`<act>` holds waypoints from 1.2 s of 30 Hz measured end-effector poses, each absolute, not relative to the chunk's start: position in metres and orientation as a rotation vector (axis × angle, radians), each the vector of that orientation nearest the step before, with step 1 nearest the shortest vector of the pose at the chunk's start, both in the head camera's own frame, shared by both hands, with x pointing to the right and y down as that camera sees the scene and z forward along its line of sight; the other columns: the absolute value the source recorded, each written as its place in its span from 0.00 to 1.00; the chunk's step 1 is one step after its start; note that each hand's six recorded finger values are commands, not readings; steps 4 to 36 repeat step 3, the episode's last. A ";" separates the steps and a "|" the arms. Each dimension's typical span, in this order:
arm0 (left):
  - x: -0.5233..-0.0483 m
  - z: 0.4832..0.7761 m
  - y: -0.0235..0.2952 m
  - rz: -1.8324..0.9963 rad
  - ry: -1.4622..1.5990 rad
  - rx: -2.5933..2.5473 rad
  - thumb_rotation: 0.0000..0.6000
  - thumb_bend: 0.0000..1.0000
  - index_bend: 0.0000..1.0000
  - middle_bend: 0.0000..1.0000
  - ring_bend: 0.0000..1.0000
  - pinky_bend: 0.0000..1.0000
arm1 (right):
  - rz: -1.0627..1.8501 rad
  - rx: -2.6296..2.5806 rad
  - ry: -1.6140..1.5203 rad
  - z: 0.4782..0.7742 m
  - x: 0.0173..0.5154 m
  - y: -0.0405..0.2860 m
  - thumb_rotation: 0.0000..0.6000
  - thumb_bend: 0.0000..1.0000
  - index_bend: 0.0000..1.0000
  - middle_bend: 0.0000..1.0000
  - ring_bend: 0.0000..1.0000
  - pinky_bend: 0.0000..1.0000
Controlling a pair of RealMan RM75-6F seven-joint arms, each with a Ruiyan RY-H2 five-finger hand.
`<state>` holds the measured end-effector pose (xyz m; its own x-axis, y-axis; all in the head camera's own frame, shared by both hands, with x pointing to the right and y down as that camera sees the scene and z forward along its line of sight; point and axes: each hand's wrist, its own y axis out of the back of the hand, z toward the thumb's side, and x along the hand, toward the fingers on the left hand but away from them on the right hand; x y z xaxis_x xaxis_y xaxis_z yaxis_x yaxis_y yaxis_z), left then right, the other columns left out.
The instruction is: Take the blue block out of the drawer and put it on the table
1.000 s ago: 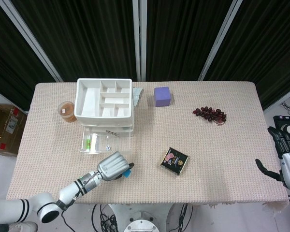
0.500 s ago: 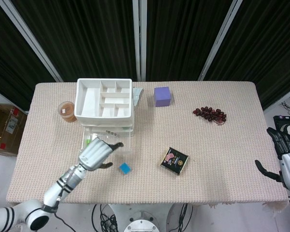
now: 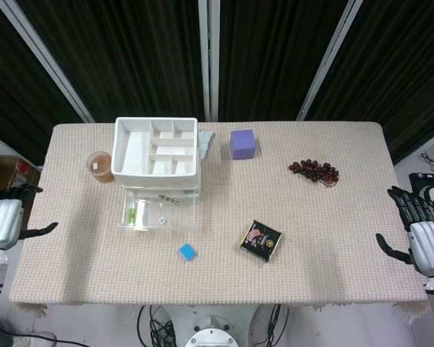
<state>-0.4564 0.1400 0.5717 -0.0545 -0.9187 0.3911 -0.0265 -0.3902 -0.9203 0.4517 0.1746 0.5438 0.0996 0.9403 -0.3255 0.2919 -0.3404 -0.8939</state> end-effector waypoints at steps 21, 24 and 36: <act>-0.468 0.565 0.163 -1.554 1.081 -1.457 0.74 0.07 0.28 0.25 0.26 0.27 | 1.254 -1.712 -1.238 0.546 0.452 0.177 1.00 0.29 0.00 0.02 0.00 0.00; -0.468 0.565 0.163 -1.554 1.081 -1.457 0.74 0.07 0.28 0.25 0.26 0.27 | 1.254 -1.712 -1.238 0.546 0.452 0.177 1.00 0.29 0.00 0.02 0.00 0.00; -0.468 0.565 0.163 -1.554 1.081 -1.457 0.74 0.07 0.28 0.25 0.26 0.27 | 1.254 -1.712 -1.238 0.546 0.452 0.177 1.00 0.29 0.00 0.02 0.00 0.00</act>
